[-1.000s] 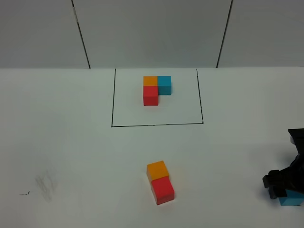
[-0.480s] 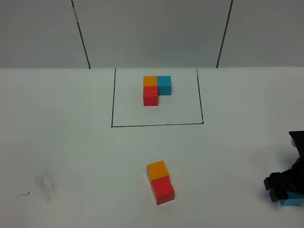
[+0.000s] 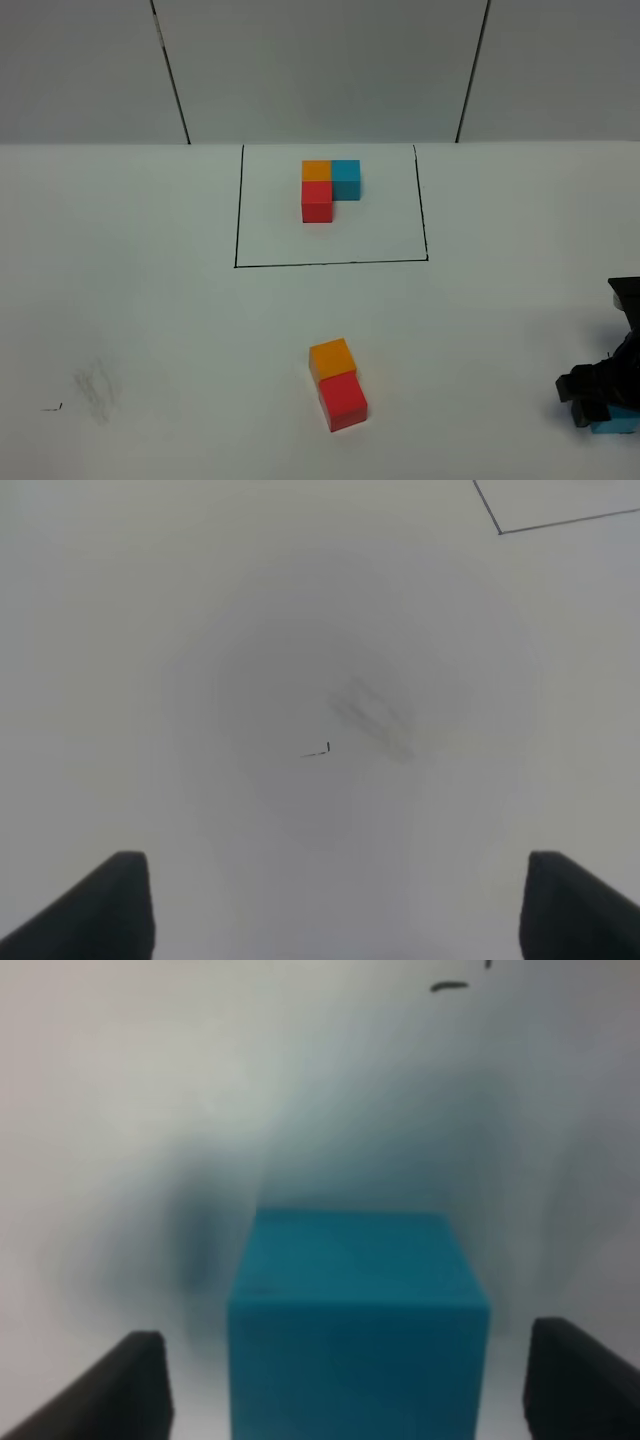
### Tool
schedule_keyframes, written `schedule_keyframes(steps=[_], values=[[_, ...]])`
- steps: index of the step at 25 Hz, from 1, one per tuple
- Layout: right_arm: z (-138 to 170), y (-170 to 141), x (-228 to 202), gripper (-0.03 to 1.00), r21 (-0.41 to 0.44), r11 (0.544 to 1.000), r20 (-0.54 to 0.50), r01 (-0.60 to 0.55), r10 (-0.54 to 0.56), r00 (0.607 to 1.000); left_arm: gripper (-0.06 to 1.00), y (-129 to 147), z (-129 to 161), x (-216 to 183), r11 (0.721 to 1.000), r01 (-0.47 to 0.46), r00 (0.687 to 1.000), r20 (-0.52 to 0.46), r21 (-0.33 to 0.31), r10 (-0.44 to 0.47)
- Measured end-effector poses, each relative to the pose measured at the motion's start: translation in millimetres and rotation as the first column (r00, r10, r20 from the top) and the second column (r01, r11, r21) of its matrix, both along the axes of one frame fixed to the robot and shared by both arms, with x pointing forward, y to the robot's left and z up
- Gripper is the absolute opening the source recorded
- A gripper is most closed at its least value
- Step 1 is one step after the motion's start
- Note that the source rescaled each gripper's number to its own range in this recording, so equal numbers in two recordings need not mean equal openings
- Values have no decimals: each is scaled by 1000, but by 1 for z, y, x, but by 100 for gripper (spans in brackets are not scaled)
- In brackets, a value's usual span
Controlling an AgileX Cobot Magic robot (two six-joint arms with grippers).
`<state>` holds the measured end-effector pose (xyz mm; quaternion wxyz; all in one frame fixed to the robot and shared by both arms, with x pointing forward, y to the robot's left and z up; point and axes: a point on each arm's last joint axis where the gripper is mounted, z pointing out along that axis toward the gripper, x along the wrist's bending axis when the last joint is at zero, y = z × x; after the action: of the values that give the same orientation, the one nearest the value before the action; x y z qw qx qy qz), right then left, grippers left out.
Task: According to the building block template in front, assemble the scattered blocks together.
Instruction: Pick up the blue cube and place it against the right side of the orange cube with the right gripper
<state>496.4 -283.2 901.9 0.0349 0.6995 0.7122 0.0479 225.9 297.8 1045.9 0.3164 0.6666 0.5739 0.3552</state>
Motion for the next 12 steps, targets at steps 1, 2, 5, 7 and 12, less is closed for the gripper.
schedule_keyframes(steps=[1,2,5,7,12], values=[[0,0,0,43,0,1000,0,0,0,1000,99,0,0,0,1000,0,1000,0,0,0],[0,0,0,38,0,1000,1,0,0,1000,99,0,0,0,1000,0,1000,0,0,0],[0,0,0,22,-1,1000,2,-1,1,1000,99,0,0,0,1000,0,1000,0,0,0],[0,0,0,13,-1,1000,3,-1,1,1000,99,0,0,0,1000,0,1000,0,0,0],[0,0,1,1,-1,1000,11,-1,1,1000,99,0,0,0,1000,0,1000,0,0,0]])
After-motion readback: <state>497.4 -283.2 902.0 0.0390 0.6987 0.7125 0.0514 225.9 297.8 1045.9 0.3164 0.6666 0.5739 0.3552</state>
